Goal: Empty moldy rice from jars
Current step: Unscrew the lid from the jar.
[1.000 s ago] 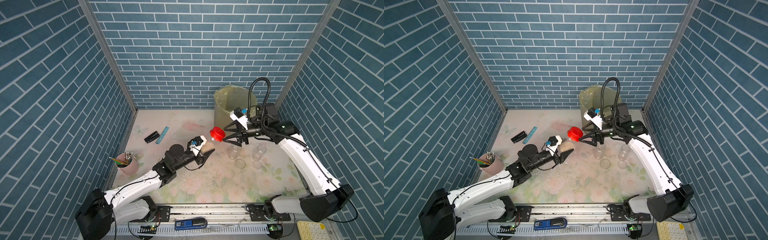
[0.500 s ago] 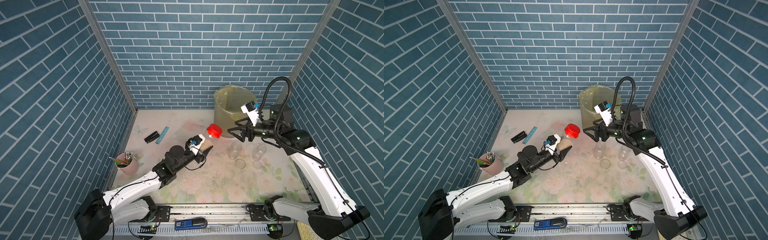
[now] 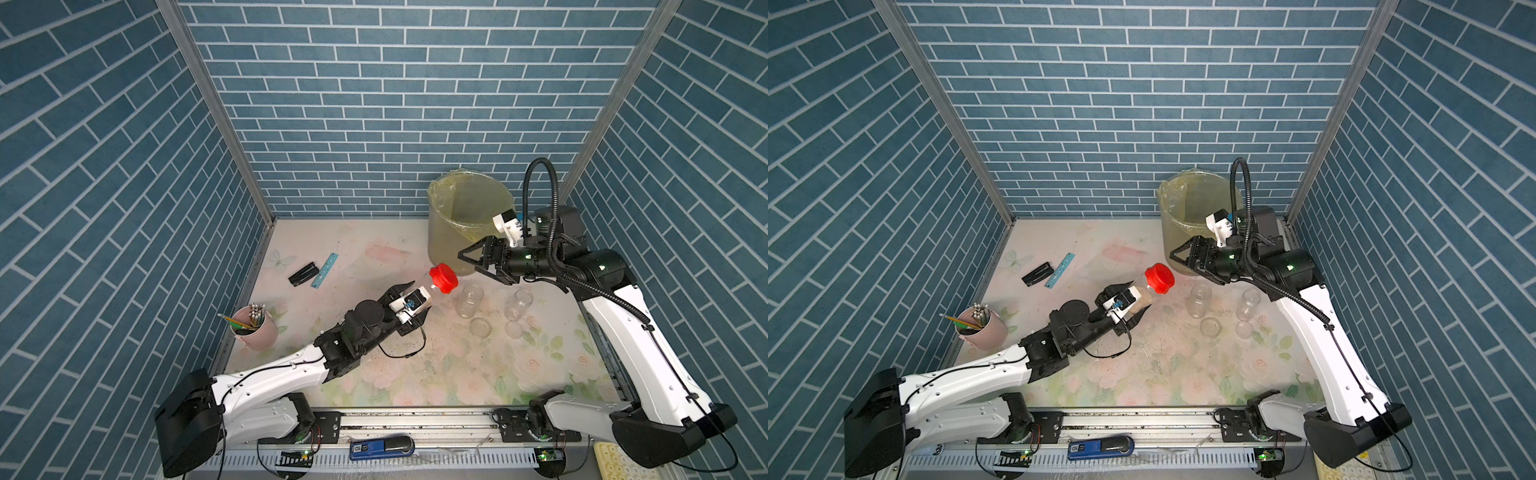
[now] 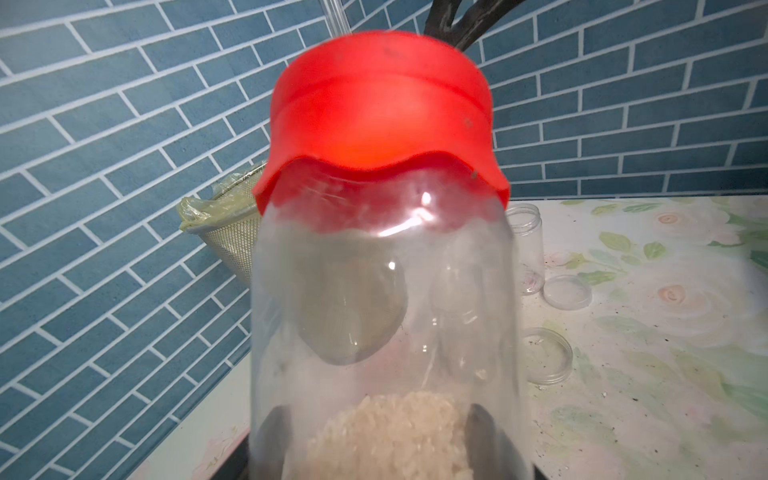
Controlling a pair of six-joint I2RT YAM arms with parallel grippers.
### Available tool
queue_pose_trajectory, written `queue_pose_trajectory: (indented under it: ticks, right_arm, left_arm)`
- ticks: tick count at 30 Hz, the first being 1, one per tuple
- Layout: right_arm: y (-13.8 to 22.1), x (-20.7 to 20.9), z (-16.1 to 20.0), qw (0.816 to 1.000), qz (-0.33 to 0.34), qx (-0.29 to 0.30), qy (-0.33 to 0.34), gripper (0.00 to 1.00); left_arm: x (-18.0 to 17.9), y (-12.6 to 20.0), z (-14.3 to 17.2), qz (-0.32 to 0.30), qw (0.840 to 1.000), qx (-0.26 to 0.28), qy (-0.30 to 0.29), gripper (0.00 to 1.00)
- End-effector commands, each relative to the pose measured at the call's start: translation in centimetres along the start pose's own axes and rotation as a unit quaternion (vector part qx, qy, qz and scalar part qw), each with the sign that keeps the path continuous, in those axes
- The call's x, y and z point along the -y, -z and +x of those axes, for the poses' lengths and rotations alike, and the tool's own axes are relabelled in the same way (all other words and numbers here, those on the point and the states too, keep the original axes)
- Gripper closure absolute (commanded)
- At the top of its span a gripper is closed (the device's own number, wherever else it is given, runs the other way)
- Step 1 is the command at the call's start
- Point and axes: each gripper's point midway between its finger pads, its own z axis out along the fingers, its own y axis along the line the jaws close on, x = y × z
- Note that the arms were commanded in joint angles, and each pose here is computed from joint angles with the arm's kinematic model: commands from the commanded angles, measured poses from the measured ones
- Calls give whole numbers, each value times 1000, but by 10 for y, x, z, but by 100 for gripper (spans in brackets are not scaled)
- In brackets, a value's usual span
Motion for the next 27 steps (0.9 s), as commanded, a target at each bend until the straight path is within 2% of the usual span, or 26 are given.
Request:
queue_pose_trajectory:
  ticks: [1, 7, 15, 25, 27]
  right_arm:
    - [-17, 10, 14, 998, 14, -39, -52, 18]
    - [-31, 15, 20, 998, 36, -53, -25, 18]
    - [-28, 29, 25, 996, 72, -59, -1, 18]
    - [-41, 16, 35, 995, 36, -89, 14, 17]
    - [-42, 16, 37, 995, 34, -95, 13, 19]
  left_arm:
    - [-6, -3, -26, -23, 999, 29, -23, 68]
    - [2, -7, -27, -23, 999, 20, -45, 68]
    - [-4, -1, -27, -37, 998, 20, -46, 68]
    - [-2, 0, -29, -31, 998, 22, -46, 68]
    - [-3, 0, -29, -33, 998, 23, -45, 68]
